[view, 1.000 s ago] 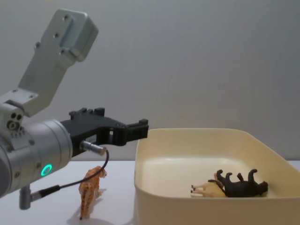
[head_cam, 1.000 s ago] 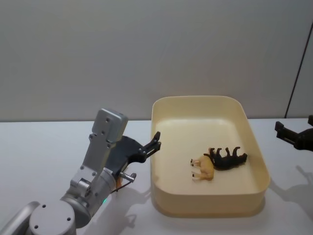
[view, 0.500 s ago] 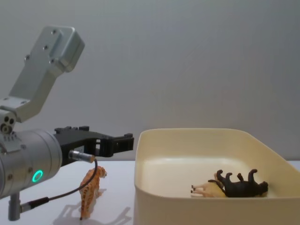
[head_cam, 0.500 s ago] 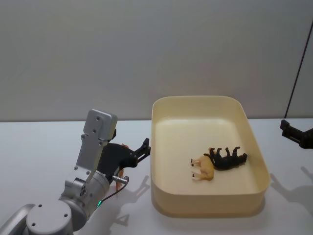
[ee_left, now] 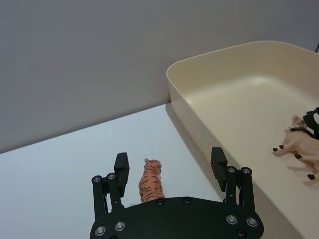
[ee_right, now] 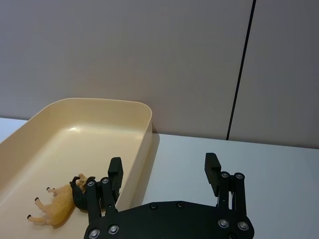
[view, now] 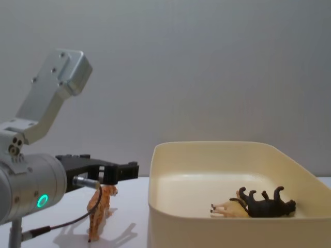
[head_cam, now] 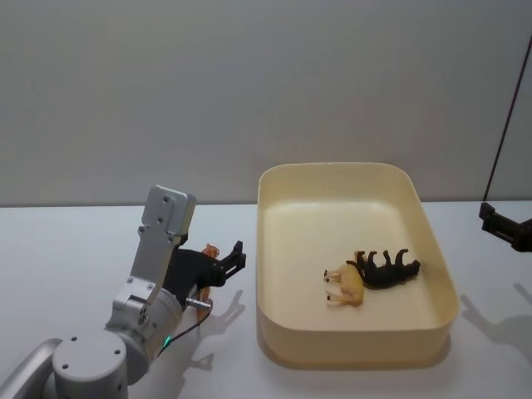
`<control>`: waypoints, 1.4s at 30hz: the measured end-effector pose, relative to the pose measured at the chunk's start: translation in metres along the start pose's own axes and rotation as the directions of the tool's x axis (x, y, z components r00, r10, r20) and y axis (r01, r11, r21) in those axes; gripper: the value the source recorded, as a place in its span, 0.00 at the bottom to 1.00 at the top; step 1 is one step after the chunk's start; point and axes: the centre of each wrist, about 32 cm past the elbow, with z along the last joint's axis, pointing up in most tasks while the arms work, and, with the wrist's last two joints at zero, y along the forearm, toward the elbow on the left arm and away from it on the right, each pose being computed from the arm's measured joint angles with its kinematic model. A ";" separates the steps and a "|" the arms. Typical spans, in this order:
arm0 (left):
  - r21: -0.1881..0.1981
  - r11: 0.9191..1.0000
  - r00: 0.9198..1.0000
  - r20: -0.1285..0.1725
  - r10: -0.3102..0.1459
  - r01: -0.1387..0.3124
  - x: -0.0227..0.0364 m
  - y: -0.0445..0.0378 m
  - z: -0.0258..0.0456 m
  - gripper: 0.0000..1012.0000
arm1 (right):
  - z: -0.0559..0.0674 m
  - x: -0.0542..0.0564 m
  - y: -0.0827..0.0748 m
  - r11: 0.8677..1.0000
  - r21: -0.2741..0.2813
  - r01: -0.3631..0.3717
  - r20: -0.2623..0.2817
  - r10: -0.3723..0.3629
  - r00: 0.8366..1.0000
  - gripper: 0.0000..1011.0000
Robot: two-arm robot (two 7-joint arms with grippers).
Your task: Pick up the toy alternately with two hands and place it into the central storage box.
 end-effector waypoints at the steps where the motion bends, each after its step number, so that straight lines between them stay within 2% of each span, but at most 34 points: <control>1: 0.004 1.000 1.000 -0.001 0.002 -0.002 0.0001 -0.0005 -0.0003 0.99 | 0.000 0.000 0.000 1.000 0.000 0.000 0.000 0.000 1.000 0.99; 11: 0.063 0.997 0.999 -0.019 0.037 -0.036 0.0009 -0.0053 -0.0065 0.99 | 0.000 0.000 0.000 1.000 0.001 0.001 0.000 -0.001 1.000 0.99; 17: 0.096 0.994 0.997 -0.043 0.061 -0.057 0.0013 -0.0075 -0.0112 0.99 | 0.000 0.000 -0.001 1.000 0.001 0.001 -0.001 -0.001 1.000 0.99; 31: 0.138 0.988 0.986 -0.141 0.091 -0.071 0.0036 -0.0154 -0.0229 0.98 | 0.000 0.001 -0.001 1.000 0.000 0.001 -0.001 -0.001 1.000 0.99; 39: 0.146 0.987 0.981 -0.169 0.096 -0.072 0.0042 -0.0181 -0.0258 0.78 | 0.000 0.001 -0.001 1.000 0.000 0.001 -0.001 -0.001 1.000 0.99; 40: 0.147 0.986 0.980 -0.173 0.097 -0.072 0.0042 -0.0185 -0.0262 0.72 | 0.000 0.000 -0.001 1.000 0.000 0.001 -0.001 -0.001 1.000 0.99; 42: 0.148 0.986 0.980 -0.175 0.098 -0.072 0.0044 -0.0188 -0.0266 0.69 | 0.000 0.001 -0.001 1.000 0.000 0.001 -0.001 -0.001 1.000 0.99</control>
